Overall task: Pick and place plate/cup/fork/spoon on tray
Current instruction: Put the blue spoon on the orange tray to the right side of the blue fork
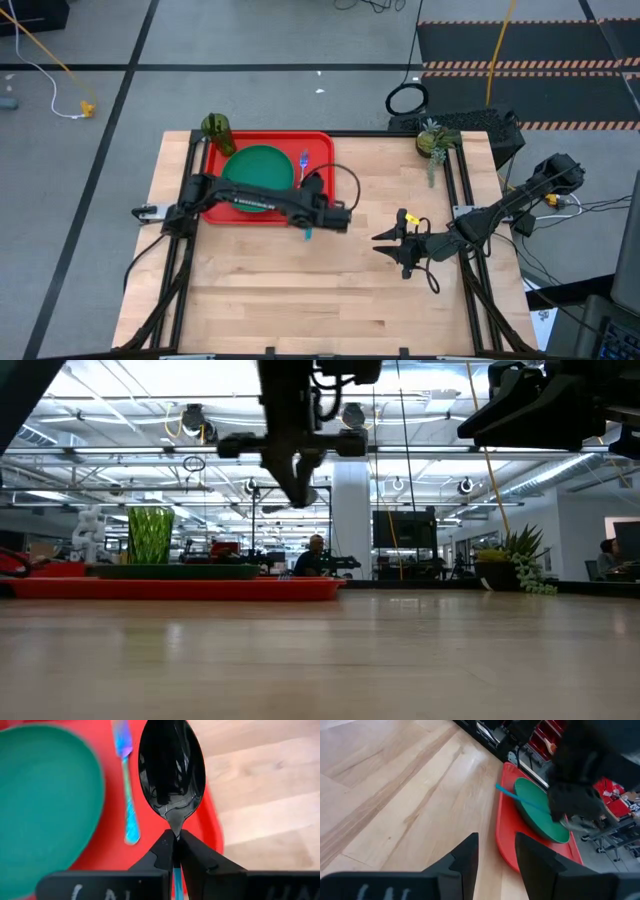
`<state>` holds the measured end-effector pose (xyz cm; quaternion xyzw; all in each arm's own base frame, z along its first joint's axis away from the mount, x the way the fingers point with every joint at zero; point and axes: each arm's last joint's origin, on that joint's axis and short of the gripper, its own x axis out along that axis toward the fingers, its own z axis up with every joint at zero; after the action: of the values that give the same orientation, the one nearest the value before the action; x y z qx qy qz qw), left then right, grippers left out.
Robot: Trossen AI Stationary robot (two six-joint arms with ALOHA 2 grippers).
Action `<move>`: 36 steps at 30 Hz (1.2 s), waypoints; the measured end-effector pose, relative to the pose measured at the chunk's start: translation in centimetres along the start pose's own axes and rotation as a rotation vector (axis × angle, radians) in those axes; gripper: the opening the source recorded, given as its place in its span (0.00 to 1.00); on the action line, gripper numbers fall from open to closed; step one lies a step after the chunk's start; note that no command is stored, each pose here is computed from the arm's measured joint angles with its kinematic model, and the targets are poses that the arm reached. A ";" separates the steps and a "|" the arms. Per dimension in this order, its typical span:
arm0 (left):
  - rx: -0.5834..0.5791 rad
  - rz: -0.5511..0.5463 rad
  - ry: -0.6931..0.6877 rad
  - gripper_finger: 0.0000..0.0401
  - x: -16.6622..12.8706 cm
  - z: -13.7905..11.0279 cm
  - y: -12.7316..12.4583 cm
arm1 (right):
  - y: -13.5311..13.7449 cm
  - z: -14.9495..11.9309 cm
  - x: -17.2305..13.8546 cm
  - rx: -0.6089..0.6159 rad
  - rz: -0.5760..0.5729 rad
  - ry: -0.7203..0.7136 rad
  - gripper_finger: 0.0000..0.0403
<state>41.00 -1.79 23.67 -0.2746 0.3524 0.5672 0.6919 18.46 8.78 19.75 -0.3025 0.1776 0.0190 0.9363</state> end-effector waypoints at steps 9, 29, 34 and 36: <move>0.048 -0.108 -0.056 0.06 2.8 4.6 -1.0 | 0.0 0.0 0.0 -0.022 -0.004 0.002 0.31; 0.017 -0.145 -0.127 0.06 6.6 10.0 -0.4 | 0.0 0.0 0.0 -0.011 -0.005 0.004 0.31; 0.012 -0.114 -0.116 0.06 8.0 10.1 -0.3 | 0.0 0.0 0.0 -0.005 -0.005 0.004 0.31; 0.015 -0.103 -0.109 0.06 8.6 9.8 -0.5 | 0.0 0.0 0.0 -0.004 -0.005 0.004 0.31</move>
<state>44.15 10.87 22.66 -0.2560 0.3035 0.5423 0.7404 18.48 8.72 19.73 -0.3048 0.1786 0.0164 0.9354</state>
